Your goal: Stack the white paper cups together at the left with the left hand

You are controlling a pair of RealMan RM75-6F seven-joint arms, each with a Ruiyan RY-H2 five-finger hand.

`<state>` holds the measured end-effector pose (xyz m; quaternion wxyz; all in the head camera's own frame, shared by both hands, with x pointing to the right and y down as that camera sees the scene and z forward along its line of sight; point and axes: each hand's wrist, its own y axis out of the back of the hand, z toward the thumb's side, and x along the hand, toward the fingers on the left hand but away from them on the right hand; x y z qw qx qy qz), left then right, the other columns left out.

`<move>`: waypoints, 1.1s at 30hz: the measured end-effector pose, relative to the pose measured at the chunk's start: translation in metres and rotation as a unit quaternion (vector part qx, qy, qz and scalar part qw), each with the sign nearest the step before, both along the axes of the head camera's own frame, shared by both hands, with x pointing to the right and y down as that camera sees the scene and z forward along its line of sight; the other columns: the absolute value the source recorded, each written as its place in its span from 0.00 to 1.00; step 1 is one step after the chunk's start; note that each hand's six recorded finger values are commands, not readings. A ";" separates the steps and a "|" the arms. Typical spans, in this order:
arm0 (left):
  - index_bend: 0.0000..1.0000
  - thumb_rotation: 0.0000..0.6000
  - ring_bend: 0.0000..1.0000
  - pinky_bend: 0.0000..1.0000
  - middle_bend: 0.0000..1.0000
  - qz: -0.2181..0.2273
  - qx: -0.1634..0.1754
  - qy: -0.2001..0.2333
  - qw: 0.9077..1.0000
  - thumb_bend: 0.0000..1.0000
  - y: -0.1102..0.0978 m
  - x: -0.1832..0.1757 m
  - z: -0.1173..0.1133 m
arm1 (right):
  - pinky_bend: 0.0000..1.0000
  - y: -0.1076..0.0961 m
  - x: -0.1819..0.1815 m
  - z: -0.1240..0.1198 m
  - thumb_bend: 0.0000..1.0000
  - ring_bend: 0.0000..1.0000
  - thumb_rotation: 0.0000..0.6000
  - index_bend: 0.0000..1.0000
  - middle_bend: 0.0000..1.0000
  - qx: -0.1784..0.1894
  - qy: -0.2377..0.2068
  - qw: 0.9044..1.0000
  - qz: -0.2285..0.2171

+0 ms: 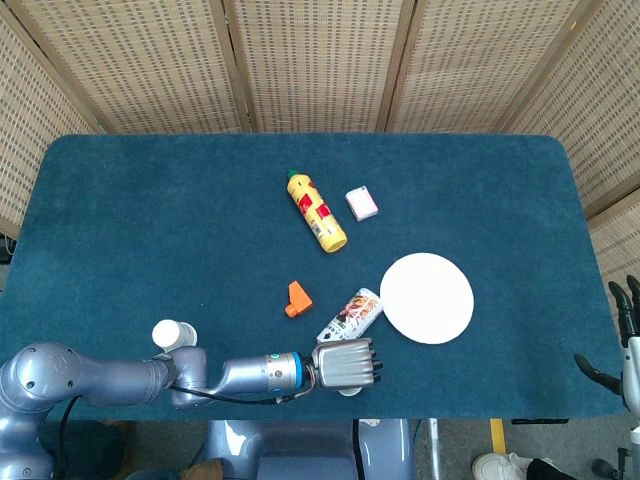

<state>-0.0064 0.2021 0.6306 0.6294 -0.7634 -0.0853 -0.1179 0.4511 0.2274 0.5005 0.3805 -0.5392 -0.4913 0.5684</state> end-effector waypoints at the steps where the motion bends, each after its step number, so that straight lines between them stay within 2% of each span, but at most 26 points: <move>1: 0.60 1.00 0.52 0.53 0.45 -0.005 0.000 0.008 1.000 0.10 -0.003 0.000 -0.005 | 0.00 0.000 0.000 0.000 0.00 0.00 1.00 0.00 0.00 0.000 0.000 1.000 0.000; 9: 0.60 1.00 0.52 0.53 0.45 -0.045 0.014 0.050 0.998 0.10 -0.034 -0.015 -0.046 | 0.00 0.002 -0.004 0.002 0.00 0.00 1.00 0.00 0.00 -0.002 0.003 1.000 -0.007; 14: 0.60 1.00 0.52 0.53 0.45 -0.075 0.030 0.049 0.996 0.10 -0.056 -0.039 -0.061 | 0.00 0.003 -0.008 0.003 0.00 0.00 1.00 0.00 0.00 -0.005 0.004 1.000 -0.014; 17: 0.60 1.00 0.52 0.53 0.45 -0.102 0.045 0.039 0.993 0.10 -0.073 -0.066 -0.069 | 0.00 0.004 -0.012 0.006 0.00 0.00 1.00 0.00 0.00 -0.009 0.006 1.000 -0.021; 23: 0.60 1.00 0.52 0.52 0.45 -0.167 0.082 -0.009 0.982 0.10 -0.100 -0.146 -0.087 | 0.00 0.006 -0.023 0.012 0.00 0.00 1.00 0.00 0.00 -0.018 0.010 0.999 -0.037; 26: 0.60 1.00 0.52 0.52 0.45 -0.206 0.099 -0.049 0.972 0.10 -0.109 -0.197 -0.094 | 0.00 0.006 -0.031 0.016 0.00 0.00 1.00 0.00 0.00 -0.023 0.012 0.999 -0.048; 30: 0.60 1.00 0.52 0.52 0.45 -0.262 0.080 -0.100 0.956 0.10 -0.104 -0.264 -0.091 | 0.00 0.008 -0.041 0.022 0.00 0.00 1.00 0.00 0.00 -0.031 0.016 0.997 -0.063; 33: 0.60 1.00 0.52 0.52 0.45 -0.282 0.059 -0.117 0.950 0.10 -0.096 -0.294 -0.087 | 0.00 0.009 -0.045 0.024 0.00 0.00 1.00 0.00 0.00 -0.032 0.017 0.997 -0.067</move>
